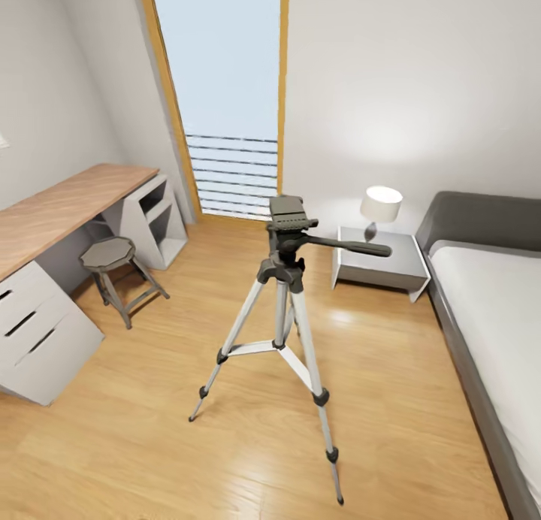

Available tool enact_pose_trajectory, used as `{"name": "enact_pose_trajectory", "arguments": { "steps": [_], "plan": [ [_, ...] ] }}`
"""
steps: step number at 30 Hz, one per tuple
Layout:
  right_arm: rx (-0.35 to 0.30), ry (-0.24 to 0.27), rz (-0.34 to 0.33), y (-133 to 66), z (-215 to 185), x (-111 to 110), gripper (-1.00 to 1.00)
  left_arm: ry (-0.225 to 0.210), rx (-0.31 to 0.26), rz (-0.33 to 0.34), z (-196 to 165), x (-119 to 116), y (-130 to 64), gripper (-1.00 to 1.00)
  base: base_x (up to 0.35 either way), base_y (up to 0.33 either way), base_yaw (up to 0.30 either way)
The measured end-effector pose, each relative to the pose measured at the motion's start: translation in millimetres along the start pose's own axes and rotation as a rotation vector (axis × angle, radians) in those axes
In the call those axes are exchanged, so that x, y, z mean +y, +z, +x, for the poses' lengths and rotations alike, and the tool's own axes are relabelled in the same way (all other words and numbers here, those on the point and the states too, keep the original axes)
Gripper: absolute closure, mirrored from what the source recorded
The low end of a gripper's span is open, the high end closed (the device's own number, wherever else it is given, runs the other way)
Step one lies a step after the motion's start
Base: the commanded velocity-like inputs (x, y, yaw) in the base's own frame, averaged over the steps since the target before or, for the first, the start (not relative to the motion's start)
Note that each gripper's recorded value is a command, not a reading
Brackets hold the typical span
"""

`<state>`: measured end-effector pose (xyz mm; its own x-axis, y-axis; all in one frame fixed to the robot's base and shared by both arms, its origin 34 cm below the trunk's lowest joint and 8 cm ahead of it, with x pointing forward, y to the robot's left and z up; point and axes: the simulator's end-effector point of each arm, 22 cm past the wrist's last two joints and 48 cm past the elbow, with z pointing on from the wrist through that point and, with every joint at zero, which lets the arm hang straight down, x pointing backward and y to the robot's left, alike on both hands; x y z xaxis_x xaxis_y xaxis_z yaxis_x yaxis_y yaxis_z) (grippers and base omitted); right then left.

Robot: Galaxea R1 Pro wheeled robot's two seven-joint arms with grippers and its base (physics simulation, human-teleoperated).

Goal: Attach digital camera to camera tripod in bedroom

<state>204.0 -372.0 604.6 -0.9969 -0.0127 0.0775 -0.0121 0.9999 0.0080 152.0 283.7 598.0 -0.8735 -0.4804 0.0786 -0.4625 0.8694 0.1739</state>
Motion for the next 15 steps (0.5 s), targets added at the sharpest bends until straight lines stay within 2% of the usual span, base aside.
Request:
{"name": "enact_pose_trajectory", "arguments": {
  "steps": [6,15],
  "plan": [
    [0.000,0.000,-0.001,0.0,0.0,0.3,-1.00,0.000,0.000,0.000,-0.1,-0.1,0.0,1.00,0.000,0.000,0.199],
    [0.000,0.001,-0.001,0.0,0.1,0.6,-1.00,0.000,0.000,0.000,-0.2,-0.1,0.0,1.00,0.000,0.000,0.040]
  ]
}}
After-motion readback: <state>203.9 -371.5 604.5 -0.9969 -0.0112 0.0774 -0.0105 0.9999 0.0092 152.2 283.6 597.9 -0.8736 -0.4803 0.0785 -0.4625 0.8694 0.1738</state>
